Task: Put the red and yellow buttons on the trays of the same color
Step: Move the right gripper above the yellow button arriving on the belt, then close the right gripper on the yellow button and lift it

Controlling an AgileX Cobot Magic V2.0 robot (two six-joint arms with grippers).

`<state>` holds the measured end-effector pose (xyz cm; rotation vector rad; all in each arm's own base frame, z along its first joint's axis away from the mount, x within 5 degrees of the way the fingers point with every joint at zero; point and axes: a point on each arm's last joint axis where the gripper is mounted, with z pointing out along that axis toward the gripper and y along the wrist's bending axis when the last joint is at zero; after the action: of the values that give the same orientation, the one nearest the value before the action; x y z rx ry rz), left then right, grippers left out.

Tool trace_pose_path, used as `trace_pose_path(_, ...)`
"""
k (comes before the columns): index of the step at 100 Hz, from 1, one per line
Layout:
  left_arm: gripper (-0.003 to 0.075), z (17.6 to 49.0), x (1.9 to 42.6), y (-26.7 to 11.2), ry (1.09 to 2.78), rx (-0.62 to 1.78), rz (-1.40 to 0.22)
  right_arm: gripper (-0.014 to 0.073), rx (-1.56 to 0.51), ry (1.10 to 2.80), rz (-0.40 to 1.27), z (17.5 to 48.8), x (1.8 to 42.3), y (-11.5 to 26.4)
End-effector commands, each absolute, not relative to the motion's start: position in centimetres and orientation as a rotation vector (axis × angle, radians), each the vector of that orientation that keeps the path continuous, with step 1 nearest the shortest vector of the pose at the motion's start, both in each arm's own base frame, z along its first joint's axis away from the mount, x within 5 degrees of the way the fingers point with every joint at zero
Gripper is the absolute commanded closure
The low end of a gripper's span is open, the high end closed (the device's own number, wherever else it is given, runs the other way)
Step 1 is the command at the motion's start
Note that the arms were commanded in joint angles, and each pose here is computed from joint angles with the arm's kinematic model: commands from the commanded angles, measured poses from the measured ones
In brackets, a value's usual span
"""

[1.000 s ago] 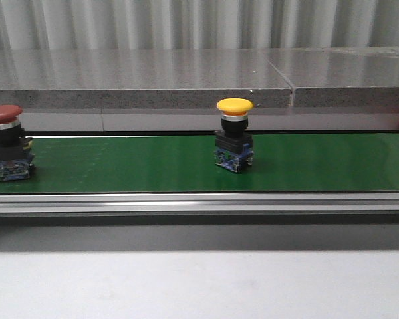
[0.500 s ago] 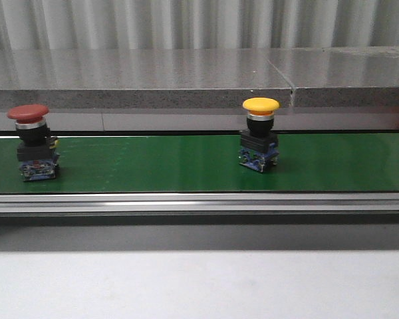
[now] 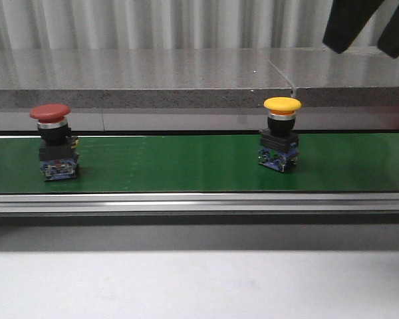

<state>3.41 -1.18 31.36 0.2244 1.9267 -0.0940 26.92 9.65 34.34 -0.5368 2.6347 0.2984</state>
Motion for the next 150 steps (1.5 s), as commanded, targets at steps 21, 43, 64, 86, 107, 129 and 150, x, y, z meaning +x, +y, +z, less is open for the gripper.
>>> trace_pose_path(21,0.0741,32.6,3.6,-1.3,1.847,0.215,-0.118,0.0035,-0.691,2.603,0.322,34.1,30.4,11.2)
trace_pose_path(43,0.0741,32.6,3.6,-1.3,1.847,0.215,-0.118,0.0035,-0.744,2.62,0.305,31.9,32.6,11.8)
trace_pose_path(64,0.0741,32.6,3.6,-1.3,1.847,0.215,-0.118,0.0102,-0.758,2.604,0.238,30.7,33.8,11.8)
trace_pose_path(86,0.0741,32.6,3.6,-1.3,1.847,0.215,-0.118,0.0372,-0.758,2.597,0.213,30.7,34.0,11.6)
trace_pose_path(107,0.0741,32.6,3.6,-1.3,1.847,0.215,-0.118,0.0415,-0.751,2.587,0.21,31.1,33.8,11.4)
trace_pose_path(129,0.0741,32.6,3.6,-1.3,1.847,0.215,-0.118,0.0415,-0.542,2.575,0.222,33.7,32.8,9.0)
trace_pose_path(150,0.0741,32.6,3.6,-1.3,1.847,0.215,-0.118,0.0415,-0.206,2.547,0.229,36.3,31.8,4.9)
